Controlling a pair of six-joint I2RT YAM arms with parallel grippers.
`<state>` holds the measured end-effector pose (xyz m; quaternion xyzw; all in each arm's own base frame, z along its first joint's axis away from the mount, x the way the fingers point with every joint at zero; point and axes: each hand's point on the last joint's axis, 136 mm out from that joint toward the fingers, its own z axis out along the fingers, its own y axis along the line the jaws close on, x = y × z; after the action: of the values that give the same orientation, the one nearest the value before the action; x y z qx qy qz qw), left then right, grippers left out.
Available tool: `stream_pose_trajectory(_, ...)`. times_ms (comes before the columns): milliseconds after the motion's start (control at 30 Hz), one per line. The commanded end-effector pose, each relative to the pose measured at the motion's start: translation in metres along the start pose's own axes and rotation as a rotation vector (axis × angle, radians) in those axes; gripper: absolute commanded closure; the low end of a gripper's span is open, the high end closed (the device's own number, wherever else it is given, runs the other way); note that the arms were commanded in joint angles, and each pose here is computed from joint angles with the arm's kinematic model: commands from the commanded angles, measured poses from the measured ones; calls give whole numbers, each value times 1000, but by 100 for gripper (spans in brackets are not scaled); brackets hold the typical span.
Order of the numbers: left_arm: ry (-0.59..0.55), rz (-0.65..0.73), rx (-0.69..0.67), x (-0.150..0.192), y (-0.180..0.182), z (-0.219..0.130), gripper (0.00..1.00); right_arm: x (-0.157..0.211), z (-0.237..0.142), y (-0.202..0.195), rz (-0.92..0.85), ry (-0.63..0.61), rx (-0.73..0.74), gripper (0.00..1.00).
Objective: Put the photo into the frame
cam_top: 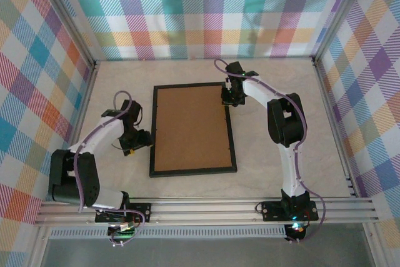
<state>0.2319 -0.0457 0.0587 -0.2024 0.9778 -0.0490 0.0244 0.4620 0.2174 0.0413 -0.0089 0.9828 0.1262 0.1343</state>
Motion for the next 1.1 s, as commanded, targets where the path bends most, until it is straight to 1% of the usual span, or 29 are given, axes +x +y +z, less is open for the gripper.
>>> stream_pose_trajectory(0, 7, -48, 32, 11, 4, 4, 32, 36, 6, -17, 7, 125, 63, 80)
stream_pose_trajectory(233, 35, -40, 33, 18, 1, 13, 32, 35, 4, -16, 8, 120, 64, 80)
stream_pose_trajectory(567, 41, -13, 35, 17, -10, 20, 32, 35, 4, -16, 13, 120, 61, 81)
stream_pose_trajectory(800, 74, 5, 18, 24, -15, 29, 32, 35, 5, -14, 19, 118, 53, 81)
stream_pose_trajectory(1000, 73, 16, -11, 27, -11, 24, 31, 33, 5, -13, 20, 114, 47, 81)
stream_pose_trajectory(1067, 83, 17, -13, 29, -10, 27, 31, 33, 7, -12, 22, 115, 43, 81)
